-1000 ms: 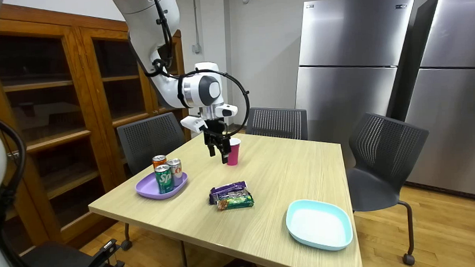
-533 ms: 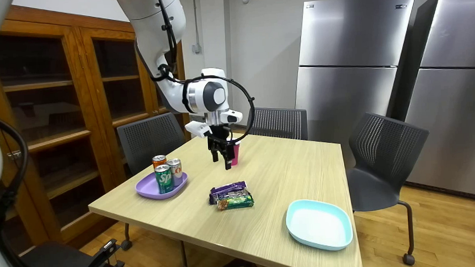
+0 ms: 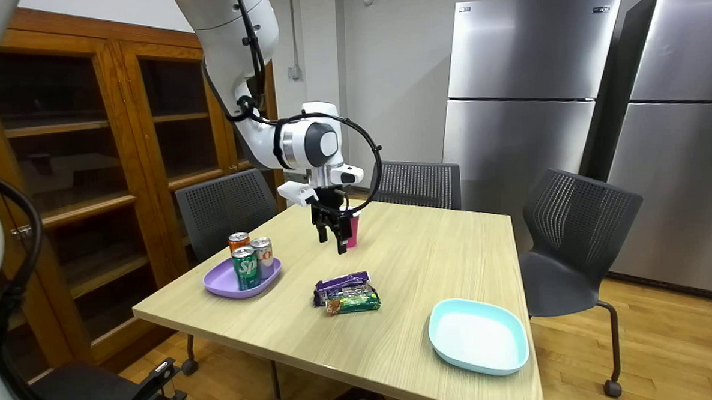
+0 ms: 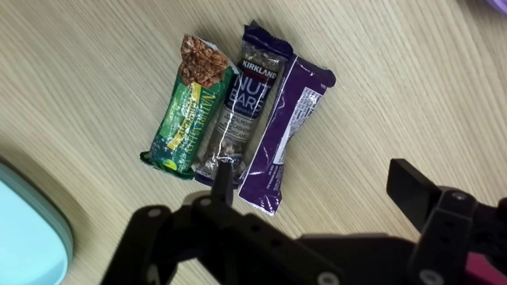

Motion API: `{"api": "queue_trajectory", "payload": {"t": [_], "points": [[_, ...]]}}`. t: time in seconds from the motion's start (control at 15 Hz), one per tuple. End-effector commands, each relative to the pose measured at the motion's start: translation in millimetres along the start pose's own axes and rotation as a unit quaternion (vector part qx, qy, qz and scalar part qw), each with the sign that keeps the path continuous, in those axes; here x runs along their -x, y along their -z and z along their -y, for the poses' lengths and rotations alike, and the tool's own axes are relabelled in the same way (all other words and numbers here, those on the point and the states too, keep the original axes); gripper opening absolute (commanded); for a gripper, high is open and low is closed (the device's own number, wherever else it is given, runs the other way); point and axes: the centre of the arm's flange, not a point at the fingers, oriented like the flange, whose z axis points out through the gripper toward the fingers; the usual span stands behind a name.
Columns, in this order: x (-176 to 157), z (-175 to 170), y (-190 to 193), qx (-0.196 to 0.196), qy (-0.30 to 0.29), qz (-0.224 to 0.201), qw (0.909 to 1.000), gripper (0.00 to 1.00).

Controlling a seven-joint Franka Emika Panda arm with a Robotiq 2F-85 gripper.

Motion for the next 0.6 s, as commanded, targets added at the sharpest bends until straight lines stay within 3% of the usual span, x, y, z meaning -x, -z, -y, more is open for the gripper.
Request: {"api": "queue_trajectory", "payload": {"t": [0.0,0.53], "points": [[0.6,1.8,-1.6,0.006,-0.007,-0.004,1.0000,1.00],[-6.2,-3.1,-25.5,0.007,-0.016,0.000,0.9998,1.00]]}}
